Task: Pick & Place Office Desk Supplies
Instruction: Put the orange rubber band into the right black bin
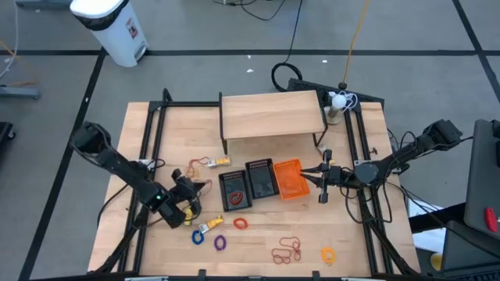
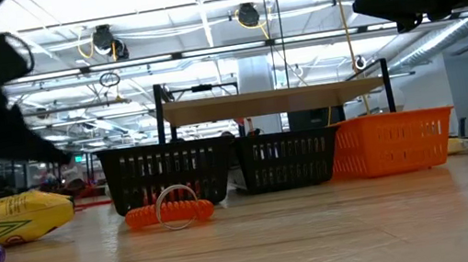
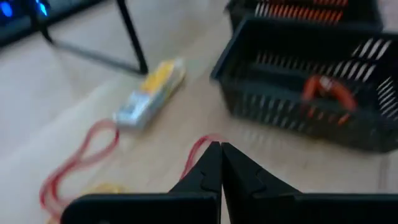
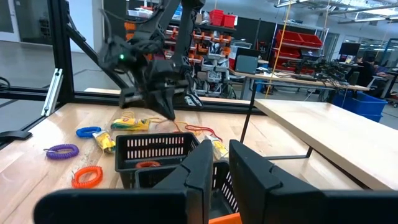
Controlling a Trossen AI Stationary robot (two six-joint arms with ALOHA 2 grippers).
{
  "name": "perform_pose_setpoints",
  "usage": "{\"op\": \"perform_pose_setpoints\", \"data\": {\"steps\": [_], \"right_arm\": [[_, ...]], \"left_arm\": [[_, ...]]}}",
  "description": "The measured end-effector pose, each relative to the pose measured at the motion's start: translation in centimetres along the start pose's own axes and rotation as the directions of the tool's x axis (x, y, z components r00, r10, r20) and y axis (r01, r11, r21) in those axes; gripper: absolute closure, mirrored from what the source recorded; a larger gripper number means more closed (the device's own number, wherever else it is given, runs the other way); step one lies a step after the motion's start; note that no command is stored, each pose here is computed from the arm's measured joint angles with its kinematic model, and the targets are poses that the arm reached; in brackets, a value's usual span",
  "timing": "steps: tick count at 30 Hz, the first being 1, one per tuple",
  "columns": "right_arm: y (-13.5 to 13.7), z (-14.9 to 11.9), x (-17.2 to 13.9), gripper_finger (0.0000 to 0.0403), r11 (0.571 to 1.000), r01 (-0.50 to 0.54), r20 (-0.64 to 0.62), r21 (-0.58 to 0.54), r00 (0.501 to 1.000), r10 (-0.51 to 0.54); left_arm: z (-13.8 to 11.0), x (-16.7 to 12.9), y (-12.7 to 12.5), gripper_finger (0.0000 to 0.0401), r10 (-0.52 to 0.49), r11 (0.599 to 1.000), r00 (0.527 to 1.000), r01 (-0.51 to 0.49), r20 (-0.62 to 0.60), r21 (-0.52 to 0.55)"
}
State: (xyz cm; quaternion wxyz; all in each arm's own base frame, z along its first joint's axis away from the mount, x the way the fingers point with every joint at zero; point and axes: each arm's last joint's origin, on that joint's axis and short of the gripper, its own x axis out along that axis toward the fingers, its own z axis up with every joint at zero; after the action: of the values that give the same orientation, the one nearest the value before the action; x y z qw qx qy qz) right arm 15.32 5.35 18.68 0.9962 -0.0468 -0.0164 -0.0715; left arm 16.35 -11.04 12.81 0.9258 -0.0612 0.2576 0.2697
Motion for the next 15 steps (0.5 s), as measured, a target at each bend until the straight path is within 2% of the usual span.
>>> {"op": "perform_pose_setpoints", "data": {"steps": [15], "right_arm": [[0.0,0.1,0.0,0.0358,1.000,0.002,0.010,-0.007,1.000,-0.002]], "left_arm": [[9.6,-3.8,-4.9,0.0401,-0.160,0.978,0.957,0.121,0.242,0.168]]}}
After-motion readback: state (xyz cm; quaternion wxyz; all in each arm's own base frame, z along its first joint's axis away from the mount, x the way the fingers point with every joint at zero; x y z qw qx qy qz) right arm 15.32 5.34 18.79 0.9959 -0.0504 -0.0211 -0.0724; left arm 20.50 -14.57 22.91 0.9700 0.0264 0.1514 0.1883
